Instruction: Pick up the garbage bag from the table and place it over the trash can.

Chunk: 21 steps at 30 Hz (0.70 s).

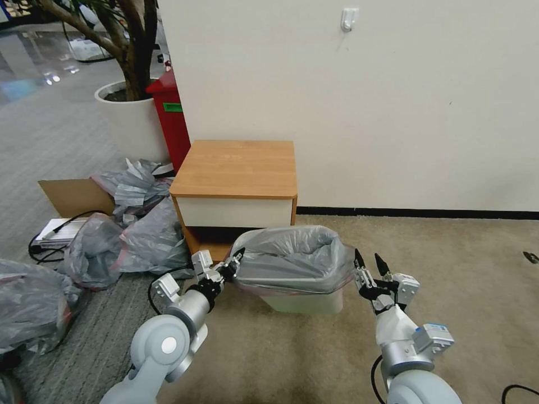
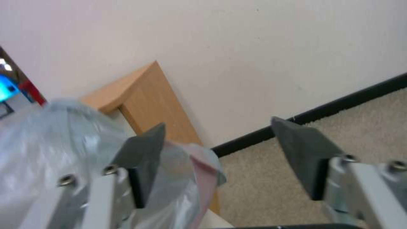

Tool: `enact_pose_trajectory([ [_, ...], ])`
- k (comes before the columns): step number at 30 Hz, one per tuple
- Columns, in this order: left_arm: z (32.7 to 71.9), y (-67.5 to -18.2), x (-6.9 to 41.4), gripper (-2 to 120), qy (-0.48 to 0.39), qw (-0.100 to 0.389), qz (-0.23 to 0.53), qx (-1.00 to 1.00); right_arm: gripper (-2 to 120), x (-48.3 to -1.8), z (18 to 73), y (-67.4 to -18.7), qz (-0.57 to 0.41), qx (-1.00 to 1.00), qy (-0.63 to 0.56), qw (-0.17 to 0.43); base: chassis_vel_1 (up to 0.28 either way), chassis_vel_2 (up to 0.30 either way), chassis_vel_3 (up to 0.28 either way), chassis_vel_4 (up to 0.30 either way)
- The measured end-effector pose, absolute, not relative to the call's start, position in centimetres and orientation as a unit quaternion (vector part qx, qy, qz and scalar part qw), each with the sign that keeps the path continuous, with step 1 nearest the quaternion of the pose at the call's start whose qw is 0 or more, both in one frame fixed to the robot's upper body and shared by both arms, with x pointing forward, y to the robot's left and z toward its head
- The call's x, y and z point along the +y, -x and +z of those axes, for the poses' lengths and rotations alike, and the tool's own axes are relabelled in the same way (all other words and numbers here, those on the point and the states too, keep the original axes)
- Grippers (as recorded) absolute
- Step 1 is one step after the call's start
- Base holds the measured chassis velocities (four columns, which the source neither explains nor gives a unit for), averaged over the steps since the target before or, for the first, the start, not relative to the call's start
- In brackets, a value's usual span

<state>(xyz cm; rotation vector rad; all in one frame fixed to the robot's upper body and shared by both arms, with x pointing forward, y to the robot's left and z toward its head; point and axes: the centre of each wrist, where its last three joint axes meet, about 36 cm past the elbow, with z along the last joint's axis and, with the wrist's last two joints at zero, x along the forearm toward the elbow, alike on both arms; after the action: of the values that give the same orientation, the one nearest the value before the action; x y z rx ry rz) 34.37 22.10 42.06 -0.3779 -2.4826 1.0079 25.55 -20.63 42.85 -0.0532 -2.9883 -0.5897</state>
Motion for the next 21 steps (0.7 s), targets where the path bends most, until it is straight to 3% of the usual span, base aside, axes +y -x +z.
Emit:
enact_pose_trajectory([
  [6, 41.8, -34.0, 22.2, 9, 0.132, 0.219, 0.333, -0.907, 91, -20.9, 45.7, -24.8, -0.219, -0.975, 0.010, 0.035, 0.000, 0.000, 0.000, 0.000],
  [9, 42.0, -33.3, 21.9, 9, 0.135, 0.217, 0.291, -0.922, 100, -21.2, 50.4, -25.1, -0.217, -0.974, -0.060, 0.020, 0.000, 0.000, 0.000, 0.000],
  [15, 42.0, -32.5, 21.6, 9, 0.144, 0.203, 0.236, -0.939, 99, -21.9, 54.0, -26.9, -0.121, -0.968, -0.214, 0.039, 0.000, 0.000, 0.000, 0.000],
  [21, 42.6, -32.0, 20.9, 8, 0.158, 0.175, 0.182, -0.955, 80, -22.1, 56.2, -31.0, 0.049, -0.921, -0.372, 0.105, 0.073, 0.121, 0.078, 0.038],
])
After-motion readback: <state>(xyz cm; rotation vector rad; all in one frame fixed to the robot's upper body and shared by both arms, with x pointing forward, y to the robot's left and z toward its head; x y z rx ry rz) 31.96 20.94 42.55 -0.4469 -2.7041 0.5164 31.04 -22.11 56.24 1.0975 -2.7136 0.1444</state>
